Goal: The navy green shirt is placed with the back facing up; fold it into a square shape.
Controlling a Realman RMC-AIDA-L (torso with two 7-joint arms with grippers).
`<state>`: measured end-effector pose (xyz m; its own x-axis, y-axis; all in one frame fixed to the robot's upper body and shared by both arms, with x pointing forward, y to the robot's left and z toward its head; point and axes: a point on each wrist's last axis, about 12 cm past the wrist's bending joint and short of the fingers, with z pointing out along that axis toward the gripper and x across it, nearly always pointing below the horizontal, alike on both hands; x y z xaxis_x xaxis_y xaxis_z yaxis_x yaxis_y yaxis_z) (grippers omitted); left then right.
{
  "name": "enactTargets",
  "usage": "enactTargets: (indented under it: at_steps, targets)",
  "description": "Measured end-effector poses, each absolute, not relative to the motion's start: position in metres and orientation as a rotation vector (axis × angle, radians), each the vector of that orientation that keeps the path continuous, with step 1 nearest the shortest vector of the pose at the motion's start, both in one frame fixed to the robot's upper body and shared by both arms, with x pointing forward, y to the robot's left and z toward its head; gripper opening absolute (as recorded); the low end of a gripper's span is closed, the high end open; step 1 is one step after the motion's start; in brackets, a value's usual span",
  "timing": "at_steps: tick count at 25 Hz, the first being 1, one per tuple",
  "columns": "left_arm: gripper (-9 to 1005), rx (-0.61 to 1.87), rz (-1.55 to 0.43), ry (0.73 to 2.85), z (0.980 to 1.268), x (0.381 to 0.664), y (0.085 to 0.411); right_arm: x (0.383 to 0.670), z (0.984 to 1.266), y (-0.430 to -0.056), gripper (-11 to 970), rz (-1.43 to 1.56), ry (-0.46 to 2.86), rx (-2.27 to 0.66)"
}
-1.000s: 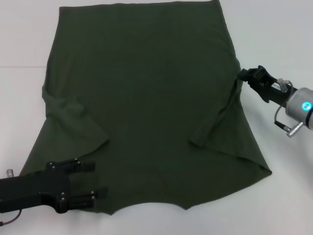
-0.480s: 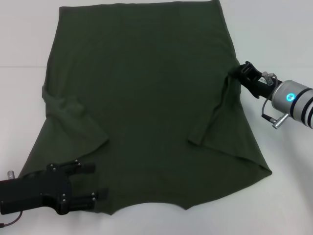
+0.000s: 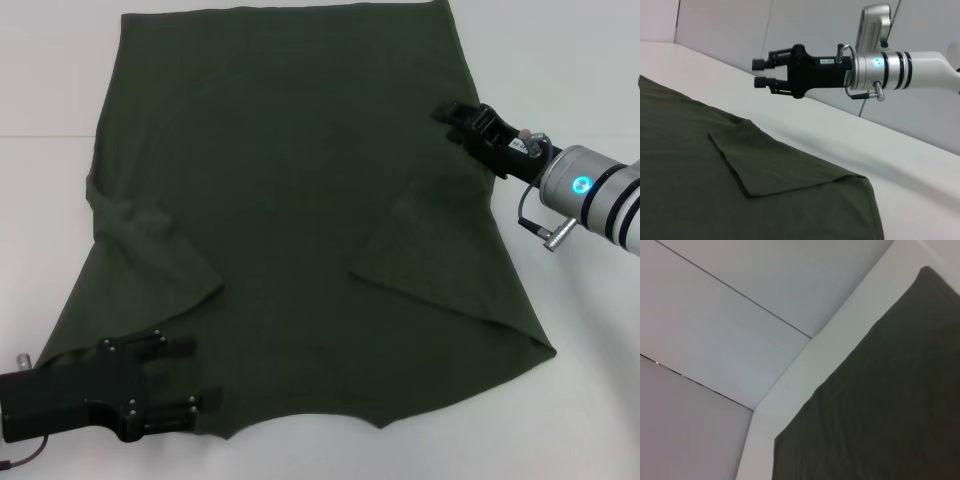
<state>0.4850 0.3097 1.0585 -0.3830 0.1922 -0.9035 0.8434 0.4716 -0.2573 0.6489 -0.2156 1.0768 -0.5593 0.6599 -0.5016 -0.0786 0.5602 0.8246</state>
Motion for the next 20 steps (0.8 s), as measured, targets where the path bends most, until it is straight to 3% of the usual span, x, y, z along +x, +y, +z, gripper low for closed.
enactTargets:
  at_steps: [6,11,20]
  targets:
    - [807,0.855,-0.945,1.842,1.057,0.484,0.309,0.641,1.072,-0.226,559,1.074,1.912,0.47]
    - [806,0.789,-0.963,1.84,1.057,0.483,0.312,0.618,1.069,-0.244,596,1.072,1.886,0.23]
    - [803,0.758,-1.013,1.829,1.059,0.482,0.314,0.562,1.065,-0.271,603,0.933,1.843,-0.463]
